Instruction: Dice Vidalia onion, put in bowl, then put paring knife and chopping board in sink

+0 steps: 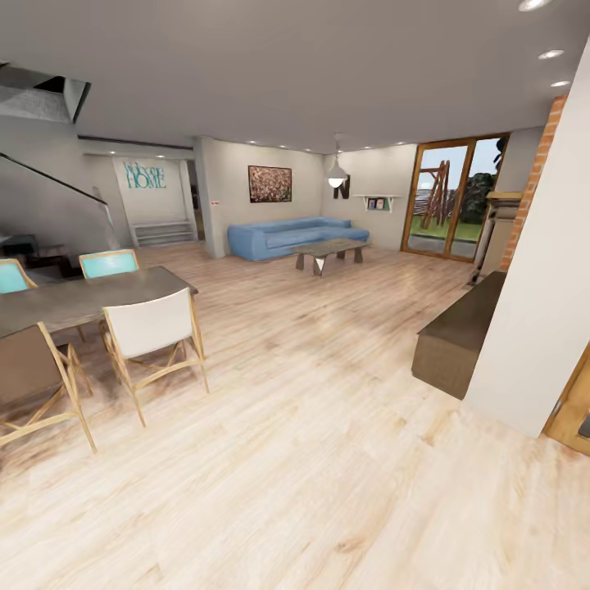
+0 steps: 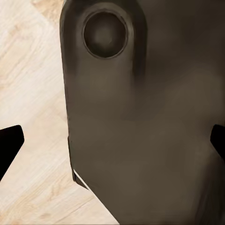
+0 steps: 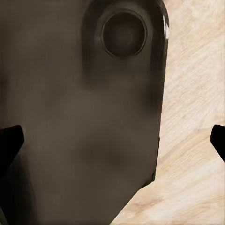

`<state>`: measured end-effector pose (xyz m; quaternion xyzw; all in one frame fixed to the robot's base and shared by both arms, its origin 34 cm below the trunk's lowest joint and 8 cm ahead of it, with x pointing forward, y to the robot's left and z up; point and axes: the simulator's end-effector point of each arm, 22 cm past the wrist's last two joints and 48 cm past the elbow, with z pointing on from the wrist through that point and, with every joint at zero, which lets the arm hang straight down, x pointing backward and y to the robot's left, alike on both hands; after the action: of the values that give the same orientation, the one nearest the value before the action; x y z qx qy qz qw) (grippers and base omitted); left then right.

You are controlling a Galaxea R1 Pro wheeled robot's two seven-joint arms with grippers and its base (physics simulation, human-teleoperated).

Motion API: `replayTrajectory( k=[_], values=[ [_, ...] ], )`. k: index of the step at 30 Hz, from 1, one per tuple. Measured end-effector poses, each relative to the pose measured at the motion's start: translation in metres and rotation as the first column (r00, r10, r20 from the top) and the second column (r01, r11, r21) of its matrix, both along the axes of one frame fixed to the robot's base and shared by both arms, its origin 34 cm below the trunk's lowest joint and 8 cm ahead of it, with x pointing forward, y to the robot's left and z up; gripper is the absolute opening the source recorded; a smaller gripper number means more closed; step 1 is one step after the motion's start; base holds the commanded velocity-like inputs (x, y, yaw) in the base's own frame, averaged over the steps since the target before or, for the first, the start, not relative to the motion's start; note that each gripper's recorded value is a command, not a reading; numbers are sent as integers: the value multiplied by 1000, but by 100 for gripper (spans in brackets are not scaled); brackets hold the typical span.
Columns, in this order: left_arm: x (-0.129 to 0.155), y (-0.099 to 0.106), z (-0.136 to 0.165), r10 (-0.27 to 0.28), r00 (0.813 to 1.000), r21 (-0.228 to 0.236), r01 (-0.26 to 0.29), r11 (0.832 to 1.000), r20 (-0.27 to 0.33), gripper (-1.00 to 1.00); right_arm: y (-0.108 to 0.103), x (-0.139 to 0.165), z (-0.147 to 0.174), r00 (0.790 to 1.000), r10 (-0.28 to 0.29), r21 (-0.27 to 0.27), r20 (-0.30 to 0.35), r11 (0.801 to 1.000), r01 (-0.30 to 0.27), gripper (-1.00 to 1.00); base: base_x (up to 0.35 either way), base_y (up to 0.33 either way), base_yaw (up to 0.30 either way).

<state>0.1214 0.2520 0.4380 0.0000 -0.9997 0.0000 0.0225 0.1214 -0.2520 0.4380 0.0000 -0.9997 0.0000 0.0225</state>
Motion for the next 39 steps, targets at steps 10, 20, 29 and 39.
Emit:
replayTrajectory(
  k=[10, 20, 29, 39],
  values=[
    [3, 2, 0, 1, 1000, 3, -1, 1000, 10, 100, 27, 17, 0, 999, -2, 34, 34, 999, 1, 100, 0, 0, 0],
    [34, 8, 0, -1, 996, 11, 0, 1000, 94, 100, 26, 51, 1, 992, -2, 31, 130, 1000, -2, 100, 0, 0, 0],
    [70, 21, 3, -1, 981, 29, -5, 1000, 195, 100, 16, 86, 5, 973, -3, -3, 229, 1000, 4, 100, 0, 0, 0],
    [269, 31, 71, -16, 781, 41, -12, 999, 624, 100, -3, 293, 87, 742, -12, -59, 670, 996, 69, 100, 0, 0, 0]
  ],
)
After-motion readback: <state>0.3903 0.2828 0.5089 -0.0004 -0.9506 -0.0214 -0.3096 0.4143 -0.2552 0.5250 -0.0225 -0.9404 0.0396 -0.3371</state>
